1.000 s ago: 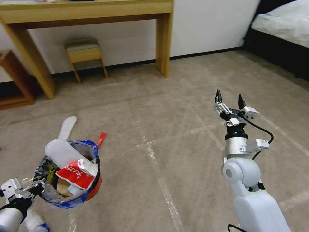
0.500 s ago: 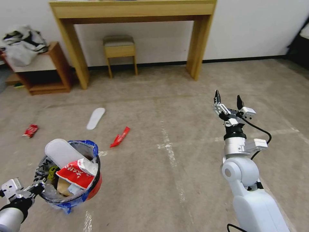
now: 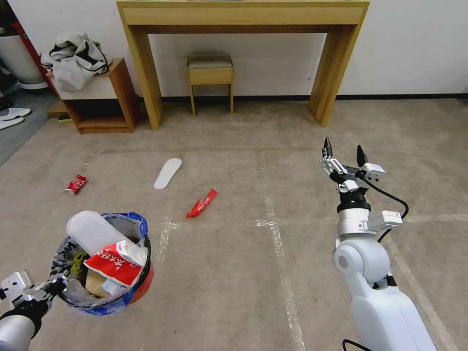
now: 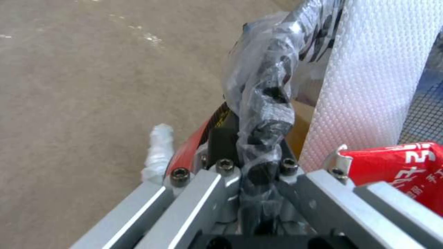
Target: Pick up the trash bin and place the garbage on the floor into it.
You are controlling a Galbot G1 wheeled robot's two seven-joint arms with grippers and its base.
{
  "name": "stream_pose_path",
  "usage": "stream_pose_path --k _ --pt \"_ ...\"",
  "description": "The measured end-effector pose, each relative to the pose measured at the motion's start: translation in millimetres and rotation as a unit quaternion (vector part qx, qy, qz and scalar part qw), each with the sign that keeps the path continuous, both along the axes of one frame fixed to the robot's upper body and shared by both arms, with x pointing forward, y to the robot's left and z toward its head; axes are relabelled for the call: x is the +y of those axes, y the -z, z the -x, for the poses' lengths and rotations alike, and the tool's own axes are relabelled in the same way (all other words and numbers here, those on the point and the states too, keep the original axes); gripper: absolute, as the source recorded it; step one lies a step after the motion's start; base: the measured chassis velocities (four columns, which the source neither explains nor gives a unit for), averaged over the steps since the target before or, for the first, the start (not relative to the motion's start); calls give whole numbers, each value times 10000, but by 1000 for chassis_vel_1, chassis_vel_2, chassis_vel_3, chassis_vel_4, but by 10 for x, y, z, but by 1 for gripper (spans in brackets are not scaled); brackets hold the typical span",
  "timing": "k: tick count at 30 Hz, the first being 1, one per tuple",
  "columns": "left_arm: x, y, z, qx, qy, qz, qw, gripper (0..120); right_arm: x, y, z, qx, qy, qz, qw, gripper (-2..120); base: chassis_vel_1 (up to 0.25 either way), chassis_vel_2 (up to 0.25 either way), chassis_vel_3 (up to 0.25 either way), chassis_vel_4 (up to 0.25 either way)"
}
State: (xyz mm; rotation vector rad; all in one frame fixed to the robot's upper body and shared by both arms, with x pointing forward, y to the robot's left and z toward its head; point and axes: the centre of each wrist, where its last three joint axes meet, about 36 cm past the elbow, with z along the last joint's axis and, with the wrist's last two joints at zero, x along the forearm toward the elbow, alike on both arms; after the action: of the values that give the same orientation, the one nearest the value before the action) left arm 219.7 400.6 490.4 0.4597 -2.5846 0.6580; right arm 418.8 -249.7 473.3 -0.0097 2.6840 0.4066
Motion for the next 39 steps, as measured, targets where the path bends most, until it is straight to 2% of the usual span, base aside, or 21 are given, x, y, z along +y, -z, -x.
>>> stream_pose_path --k 17,39 --pt "20 2 17 -17 -58 -70 10000 0 5 54 15 6 4 96 10000 100 75 75 75 77" --pt "77 27 13 -14 -154 -129 9998 0 26 157 -29 -131 -75 270 9995 100 0 0 0 0"
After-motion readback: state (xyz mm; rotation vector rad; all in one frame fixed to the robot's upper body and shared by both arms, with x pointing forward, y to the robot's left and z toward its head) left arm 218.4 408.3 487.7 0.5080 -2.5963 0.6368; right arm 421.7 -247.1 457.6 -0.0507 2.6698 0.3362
